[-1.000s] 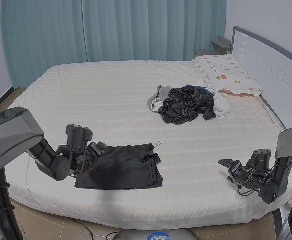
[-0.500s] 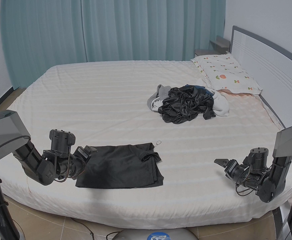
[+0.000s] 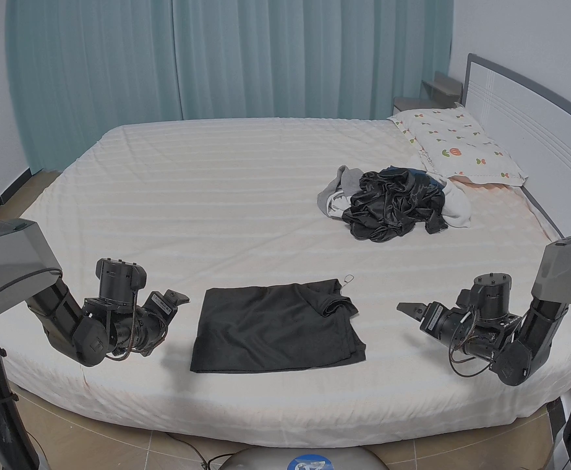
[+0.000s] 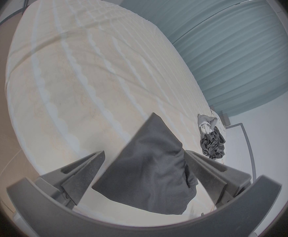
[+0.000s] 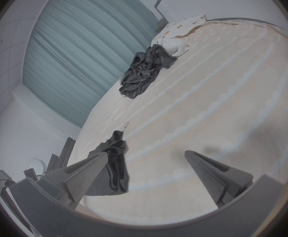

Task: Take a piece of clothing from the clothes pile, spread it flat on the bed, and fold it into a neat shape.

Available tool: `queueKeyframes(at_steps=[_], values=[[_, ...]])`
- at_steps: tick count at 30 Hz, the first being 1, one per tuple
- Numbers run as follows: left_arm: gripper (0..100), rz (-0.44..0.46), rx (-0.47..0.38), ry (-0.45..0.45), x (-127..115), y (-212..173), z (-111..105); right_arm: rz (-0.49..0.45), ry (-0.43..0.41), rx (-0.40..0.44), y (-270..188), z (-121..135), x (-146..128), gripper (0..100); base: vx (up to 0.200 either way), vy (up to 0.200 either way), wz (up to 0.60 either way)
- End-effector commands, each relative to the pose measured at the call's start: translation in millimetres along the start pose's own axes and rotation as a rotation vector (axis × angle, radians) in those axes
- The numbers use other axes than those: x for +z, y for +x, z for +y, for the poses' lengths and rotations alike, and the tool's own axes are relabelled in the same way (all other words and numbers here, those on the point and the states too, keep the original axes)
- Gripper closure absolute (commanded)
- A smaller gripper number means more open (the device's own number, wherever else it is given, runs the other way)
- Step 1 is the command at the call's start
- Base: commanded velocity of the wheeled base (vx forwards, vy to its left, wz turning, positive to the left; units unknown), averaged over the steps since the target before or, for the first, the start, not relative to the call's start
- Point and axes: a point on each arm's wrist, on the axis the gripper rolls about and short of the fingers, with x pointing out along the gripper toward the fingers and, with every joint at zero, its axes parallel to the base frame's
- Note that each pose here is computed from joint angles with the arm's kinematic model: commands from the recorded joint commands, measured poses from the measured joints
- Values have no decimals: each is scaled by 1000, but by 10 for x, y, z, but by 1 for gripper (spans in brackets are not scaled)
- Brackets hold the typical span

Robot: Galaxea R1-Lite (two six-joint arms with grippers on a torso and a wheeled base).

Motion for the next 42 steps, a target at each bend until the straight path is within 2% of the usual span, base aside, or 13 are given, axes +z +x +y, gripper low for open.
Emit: queueKeyframes(at_steps=[1, 4, 7, 9, 19, 25, 34, 35, 42], values=[[0, 8, 17, -7, -20, 23, 46, 4, -71, 45, 150, 223, 21, 0, 0, 200, 0], [0, 15, 29, -8, -36, 49, 78, 25, -135, 32, 263, 238, 29, 0, 0, 200, 0], [0, 22, 41, -7, -56, 80, 105, 50, -223, 21, 344, 232, 2, 0, 0, 0, 0], [0, 22, 44, -7, -66, 111, 125, 55, -252, 21, 412, 248, -1, 0, 0, 0, 0], [0, 17, 35, -4, -97, 141, 176, 90, -261, 38, 593, 340, -76, 0, 0, 0, 0], [0, 21, 45, 0, -114, 167, 200, 85, -234, 56, 738, 405, -119, 0, 0, 0, 0], [0, 22, 46, 0, -116, 175, 203, 89, -230, 43, 878, 367, -184, 0, 0, 0, 0], [0, 21, 45, 0, -115, 175, 202, 74, -229, 31, 941, 342, -182, 100, 0, 0, 0], [0, 24, 50, -2, -126, 180, 212, -27, -212, -27, 1069, 278, 7, 100, 0, 0, 0]])
